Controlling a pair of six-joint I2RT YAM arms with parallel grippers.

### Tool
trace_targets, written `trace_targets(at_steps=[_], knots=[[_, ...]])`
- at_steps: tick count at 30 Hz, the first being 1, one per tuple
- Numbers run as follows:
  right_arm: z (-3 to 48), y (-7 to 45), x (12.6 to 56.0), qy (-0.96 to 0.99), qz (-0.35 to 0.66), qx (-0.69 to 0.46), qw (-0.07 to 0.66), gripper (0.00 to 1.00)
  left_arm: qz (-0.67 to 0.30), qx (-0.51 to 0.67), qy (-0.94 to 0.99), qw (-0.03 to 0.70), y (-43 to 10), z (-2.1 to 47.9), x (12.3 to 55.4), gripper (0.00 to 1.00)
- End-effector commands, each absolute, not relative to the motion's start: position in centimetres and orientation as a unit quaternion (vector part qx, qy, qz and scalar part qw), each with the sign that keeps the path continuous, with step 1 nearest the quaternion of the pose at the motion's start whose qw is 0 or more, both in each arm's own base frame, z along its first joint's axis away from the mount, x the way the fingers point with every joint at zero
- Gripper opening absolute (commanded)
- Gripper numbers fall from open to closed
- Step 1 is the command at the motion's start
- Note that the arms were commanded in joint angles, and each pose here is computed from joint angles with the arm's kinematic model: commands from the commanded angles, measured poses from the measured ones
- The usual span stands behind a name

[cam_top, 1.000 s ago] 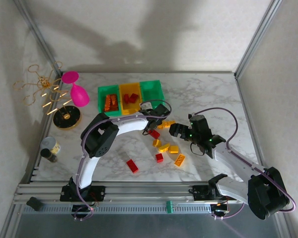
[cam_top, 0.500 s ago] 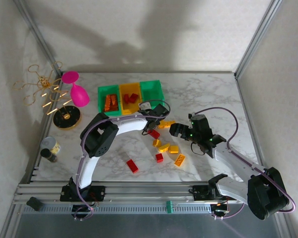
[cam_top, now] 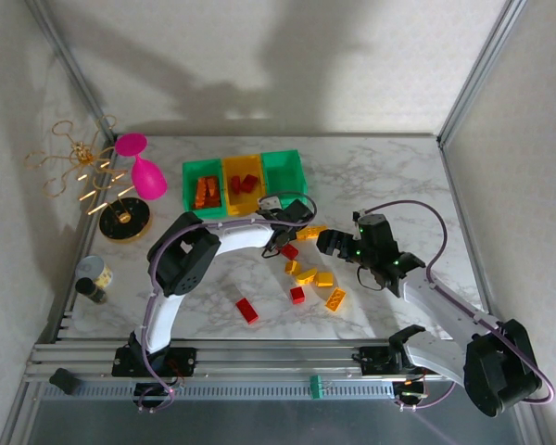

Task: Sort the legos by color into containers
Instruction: Pick up the lego from the center of the table, then place the lego in the container.

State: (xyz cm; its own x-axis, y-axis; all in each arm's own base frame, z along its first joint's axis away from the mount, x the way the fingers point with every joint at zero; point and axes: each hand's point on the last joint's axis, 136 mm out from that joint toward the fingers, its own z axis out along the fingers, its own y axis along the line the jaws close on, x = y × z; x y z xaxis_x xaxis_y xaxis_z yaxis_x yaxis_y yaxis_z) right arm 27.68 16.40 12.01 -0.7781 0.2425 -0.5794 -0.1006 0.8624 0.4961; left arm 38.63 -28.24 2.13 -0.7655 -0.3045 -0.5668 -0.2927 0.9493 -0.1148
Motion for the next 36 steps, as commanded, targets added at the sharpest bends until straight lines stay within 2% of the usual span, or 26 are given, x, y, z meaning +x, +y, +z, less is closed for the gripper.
trace_targets(at_steps=[1, 9, 16, 23, 28, 36], knots=[[13.5, 16.5, 28.1, 0.900, 0.265, 0.035, 0.343, 0.99, -0.019, -0.159, 0.939, 0.305, -28.6, 2.8, 38.1, 0.60], [13.8, 16.5, 28.0, 0.899, 0.267, 0.033, 0.346, 0.98, -0.015, -0.151, 0.933, 0.325, -28.3, 4.8, 39.0, 0.49], [15.0, 17.5, 28.5, 0.890, 0.287, 0.012, 0.355, 0.99, -0.016, -0.153, 0.915, 0.373, -27.1, 10.7, 39.6, 0.49], [16.8, 19.2, 29.9, 0.875, 0.316, -0.008, 0.368, 0.99, 0.014, -0.171, 0.896, 0.410, -24.0, 15.2, 43.2, 0.50], [17.3, 19.5, 30.8, 0.872, 0.315, -0.006, 0.375, 0.99, 0.030, -0.194, 0.890, 0.412, -21.6, 14.8, 47.0, 0.49], [17.3, 19.3, 31.3, 0.876, 0.303, -0.004, 0.374, 0.99, 0.056, -0.209, 0.892, 0.397, -19.5, 11.2, 51.8, 0.51]])
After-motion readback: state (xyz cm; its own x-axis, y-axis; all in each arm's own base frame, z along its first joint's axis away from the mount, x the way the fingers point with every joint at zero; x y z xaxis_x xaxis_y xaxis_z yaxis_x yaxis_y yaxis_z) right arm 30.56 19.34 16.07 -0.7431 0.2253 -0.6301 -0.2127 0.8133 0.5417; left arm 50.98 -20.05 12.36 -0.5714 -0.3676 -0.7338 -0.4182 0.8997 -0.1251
